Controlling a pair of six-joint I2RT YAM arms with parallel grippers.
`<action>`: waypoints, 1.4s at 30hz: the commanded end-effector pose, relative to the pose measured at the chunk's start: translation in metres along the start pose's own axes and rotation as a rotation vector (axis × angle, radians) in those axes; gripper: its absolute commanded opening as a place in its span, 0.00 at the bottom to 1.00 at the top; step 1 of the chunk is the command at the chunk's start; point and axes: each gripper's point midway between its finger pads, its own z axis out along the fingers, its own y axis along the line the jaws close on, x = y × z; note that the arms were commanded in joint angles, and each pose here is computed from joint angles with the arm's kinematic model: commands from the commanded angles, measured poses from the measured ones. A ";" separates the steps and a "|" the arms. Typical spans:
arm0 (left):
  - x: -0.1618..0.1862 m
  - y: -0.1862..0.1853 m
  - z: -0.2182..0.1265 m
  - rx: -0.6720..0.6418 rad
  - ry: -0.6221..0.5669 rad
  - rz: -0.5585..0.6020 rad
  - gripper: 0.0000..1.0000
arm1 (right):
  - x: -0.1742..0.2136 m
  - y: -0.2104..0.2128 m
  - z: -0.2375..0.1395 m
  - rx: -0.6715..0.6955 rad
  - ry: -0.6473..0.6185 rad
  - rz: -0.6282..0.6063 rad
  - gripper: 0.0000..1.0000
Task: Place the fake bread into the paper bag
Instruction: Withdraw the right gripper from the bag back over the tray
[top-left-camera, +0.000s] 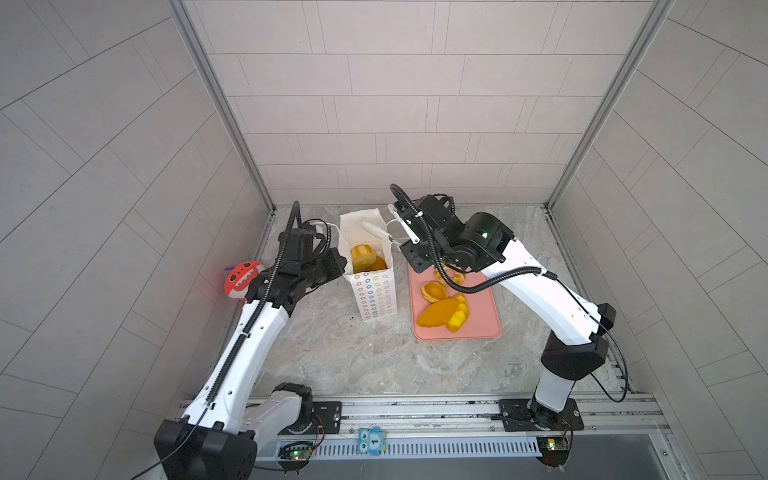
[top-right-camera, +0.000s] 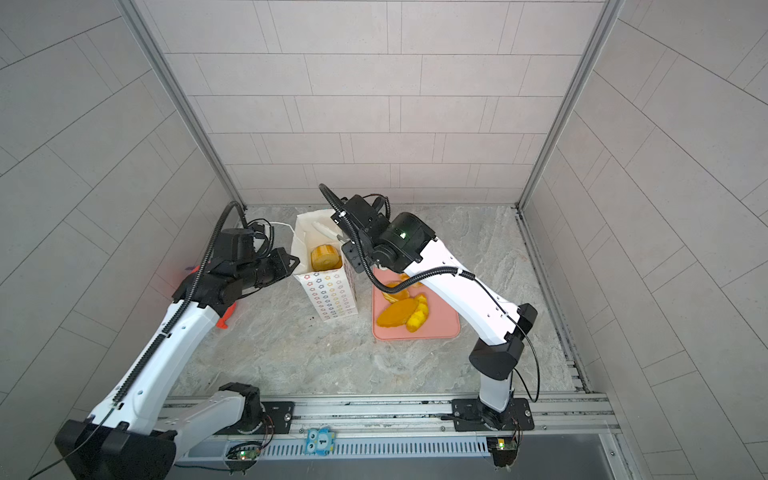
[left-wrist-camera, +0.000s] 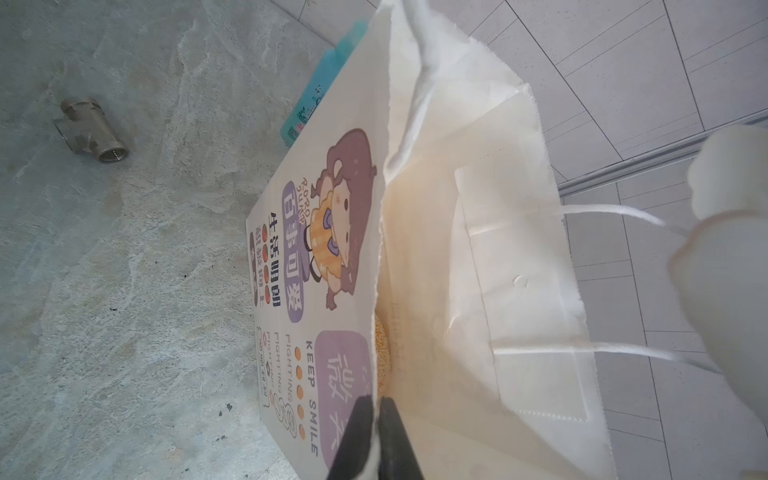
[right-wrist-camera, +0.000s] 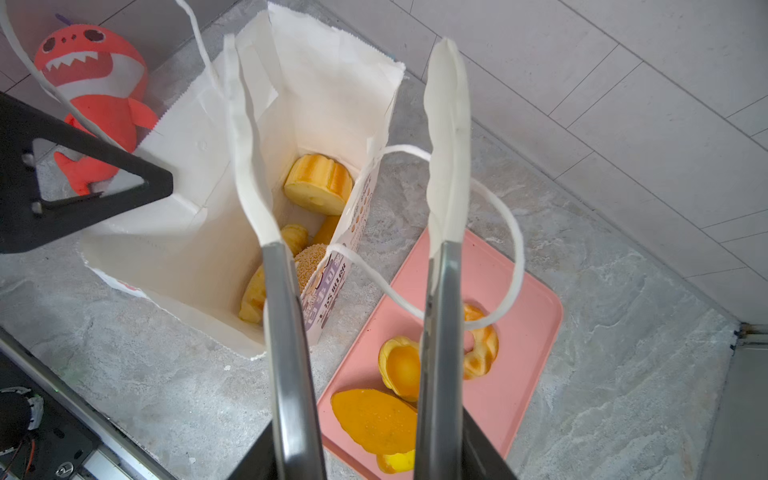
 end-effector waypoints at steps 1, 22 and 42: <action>-0.003 -0.005 -0.005 0.014 -0.017 0.007 0.10 | -0.015 -0.019 -0.038 0.040 -0.108 0.032 0.52; -0.006 -0.006 -0.003 0.016 -0.013 0.006 0.10 | 0.036 -0.103 -0.068 0.167 -0.110 0.207 0.51; -0.006 -0.007 0.000 0.021 -0.007 0.006 0.10 | 0.151 -0.132 -0.004 0.173 0.141 0.362 0.49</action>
